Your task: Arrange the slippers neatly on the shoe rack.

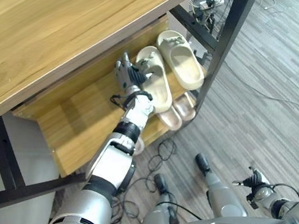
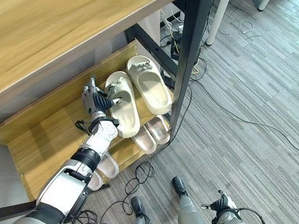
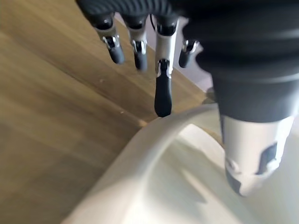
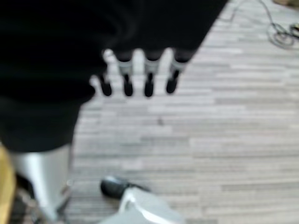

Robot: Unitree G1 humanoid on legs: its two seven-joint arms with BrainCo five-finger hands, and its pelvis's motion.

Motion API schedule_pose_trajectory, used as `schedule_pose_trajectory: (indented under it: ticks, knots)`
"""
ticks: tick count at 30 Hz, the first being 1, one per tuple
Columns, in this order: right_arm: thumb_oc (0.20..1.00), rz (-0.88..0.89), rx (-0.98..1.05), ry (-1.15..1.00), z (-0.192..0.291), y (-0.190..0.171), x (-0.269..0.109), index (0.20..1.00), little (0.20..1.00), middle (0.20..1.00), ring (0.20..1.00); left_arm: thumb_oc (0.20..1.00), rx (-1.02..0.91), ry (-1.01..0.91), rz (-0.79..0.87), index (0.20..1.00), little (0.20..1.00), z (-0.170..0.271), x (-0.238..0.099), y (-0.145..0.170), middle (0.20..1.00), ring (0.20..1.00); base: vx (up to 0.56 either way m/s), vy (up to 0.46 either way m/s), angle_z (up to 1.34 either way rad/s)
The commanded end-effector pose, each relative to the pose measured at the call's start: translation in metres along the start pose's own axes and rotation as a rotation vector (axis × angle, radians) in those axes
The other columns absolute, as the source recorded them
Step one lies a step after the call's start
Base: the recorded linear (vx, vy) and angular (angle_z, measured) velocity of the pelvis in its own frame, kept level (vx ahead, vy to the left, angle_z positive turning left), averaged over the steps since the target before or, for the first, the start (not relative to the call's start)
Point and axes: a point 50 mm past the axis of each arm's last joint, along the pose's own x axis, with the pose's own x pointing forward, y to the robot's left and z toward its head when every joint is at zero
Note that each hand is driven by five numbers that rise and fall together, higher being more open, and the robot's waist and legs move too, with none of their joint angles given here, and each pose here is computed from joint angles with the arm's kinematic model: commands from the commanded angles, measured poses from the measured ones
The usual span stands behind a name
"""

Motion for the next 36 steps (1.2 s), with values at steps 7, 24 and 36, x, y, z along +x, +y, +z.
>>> schedule_pose_trajectory:
  ticks: [7,24,36]
  knots:
    - [1.0,-0.017,0.006,0.038,-0.004,-0.01,0.004,1.0,1.0,1.0,1.0,1.0,-0.203,-0.024,-0.028,1.0,1.0,0.011,-0.005,0.001,1.0,1.0,-0.01,-0.003,0.09]
    - [1.0,0.05,0.057,0.091,-0.012,0.004,-0.002,1.0,1.0,1.0,1.0,1.0,-0.458,-0.089,-0.069,1.0,1.0,-0.001,-0.023,0.032,1.0,1.0,0.01,-0.009,0.03]
    - [1.0,0.072,0.101,0.12,-0.018,0.012,-0.006,1.0,1.0,1.0,1.0,1.0,-0.414,-0.001,-0.145,1.0,1.0,-0.047,-0.059,0.03,1.0,1.0,0.02,-0.01,0.12]
